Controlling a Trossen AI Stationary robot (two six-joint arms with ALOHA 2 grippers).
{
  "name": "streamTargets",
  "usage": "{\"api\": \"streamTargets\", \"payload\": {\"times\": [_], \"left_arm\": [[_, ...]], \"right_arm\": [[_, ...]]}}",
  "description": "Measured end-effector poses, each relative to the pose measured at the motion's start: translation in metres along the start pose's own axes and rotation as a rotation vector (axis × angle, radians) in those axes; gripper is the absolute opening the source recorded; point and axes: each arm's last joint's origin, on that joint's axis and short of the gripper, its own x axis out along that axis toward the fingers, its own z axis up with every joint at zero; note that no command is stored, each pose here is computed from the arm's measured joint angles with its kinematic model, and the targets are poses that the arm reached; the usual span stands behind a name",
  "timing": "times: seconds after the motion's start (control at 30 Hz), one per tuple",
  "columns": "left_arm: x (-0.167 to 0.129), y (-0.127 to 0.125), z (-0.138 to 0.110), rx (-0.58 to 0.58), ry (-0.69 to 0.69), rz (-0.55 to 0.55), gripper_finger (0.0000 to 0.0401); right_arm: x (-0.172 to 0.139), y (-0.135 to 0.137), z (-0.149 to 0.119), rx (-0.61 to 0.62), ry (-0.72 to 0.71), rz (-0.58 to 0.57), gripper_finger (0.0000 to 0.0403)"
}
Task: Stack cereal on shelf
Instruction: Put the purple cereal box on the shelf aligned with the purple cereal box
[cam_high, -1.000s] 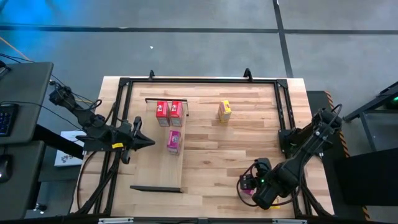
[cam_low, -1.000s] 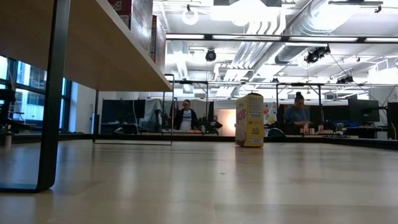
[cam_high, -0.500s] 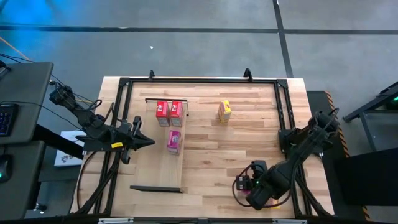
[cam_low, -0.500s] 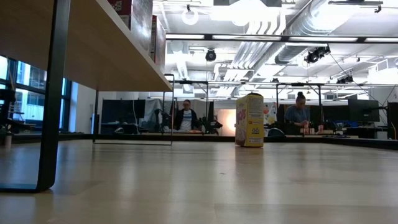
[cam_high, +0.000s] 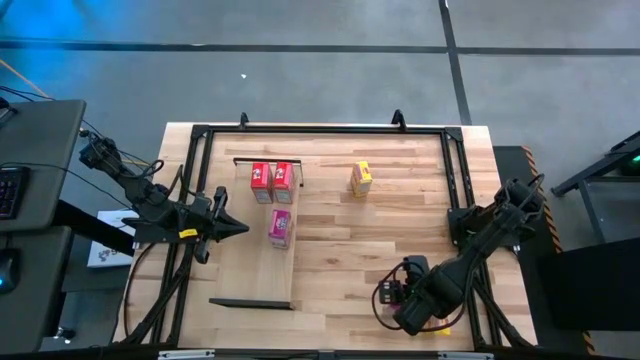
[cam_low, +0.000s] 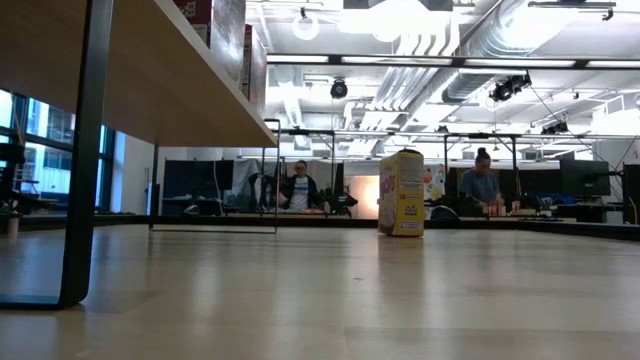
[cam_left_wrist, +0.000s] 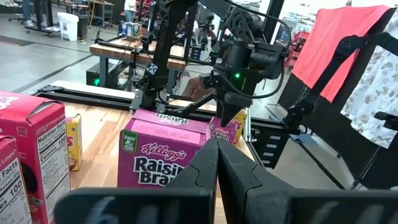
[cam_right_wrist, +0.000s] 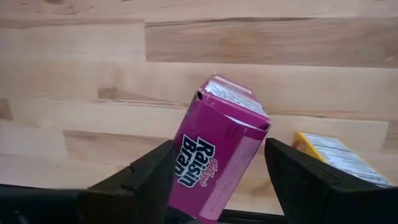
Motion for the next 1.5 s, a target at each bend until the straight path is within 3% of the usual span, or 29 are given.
{"api": "streamTargets", "payload": {"times": [0.43, 1.5], "left_arm": [[0.000, 0.000, 0.001, 0.003, -0.005, -0.001, 0.0000], [0.000, 0.000, 0.001, 0.013, -0.005, -0.001, 0.0000]], "right_arm": [[0.001, 0.008, -0.005, 0.002, 0.021, 0.100, 0.0232], [-0.006, 0.006, 0.007, -0.034, 0.002, 0.061, 0.0232]]}}
